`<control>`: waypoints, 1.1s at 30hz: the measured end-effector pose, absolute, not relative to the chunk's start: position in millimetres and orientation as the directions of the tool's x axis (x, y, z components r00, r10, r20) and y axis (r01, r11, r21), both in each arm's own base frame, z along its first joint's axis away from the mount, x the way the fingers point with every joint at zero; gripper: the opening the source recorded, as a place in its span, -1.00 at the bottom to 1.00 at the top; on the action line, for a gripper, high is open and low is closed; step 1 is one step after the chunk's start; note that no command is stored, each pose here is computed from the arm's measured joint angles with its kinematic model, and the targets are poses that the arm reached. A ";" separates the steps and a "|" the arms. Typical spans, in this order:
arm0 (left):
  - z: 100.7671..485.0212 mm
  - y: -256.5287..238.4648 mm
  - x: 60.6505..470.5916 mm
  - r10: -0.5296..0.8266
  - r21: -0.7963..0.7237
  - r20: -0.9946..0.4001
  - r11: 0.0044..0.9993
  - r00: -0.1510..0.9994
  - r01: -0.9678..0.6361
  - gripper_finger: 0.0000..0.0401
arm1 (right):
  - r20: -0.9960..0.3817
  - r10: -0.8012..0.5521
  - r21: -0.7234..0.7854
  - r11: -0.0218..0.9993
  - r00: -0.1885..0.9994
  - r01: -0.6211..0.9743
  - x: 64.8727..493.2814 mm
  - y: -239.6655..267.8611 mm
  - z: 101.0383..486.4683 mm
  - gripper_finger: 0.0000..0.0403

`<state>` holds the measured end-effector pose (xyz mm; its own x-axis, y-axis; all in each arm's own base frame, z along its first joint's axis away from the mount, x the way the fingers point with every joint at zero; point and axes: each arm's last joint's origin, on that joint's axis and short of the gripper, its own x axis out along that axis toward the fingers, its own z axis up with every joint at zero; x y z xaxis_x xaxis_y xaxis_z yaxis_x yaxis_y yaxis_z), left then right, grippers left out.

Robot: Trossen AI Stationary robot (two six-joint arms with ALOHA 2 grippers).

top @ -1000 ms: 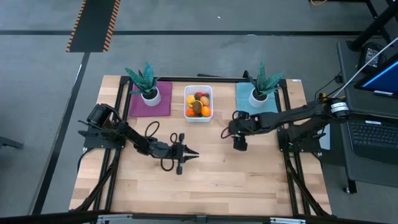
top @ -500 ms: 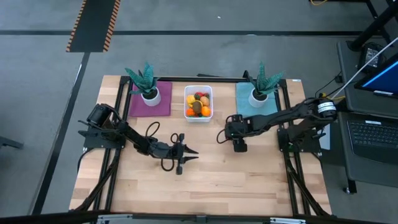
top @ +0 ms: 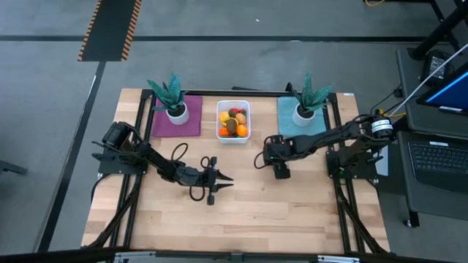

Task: Pick and placing Produce into tupperware
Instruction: Put the red cherry into the white bin

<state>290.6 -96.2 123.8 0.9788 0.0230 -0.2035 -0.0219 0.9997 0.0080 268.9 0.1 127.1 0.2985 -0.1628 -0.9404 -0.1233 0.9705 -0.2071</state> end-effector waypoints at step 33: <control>123.9 -96.3 290.7 0.023 0.003 -0.203 1.000 0.979 -0.023 -0.97 | -0.948 -0.053 -0.069 0.997 0.314 -0.042 270.5 -7.5 125.5 -0.13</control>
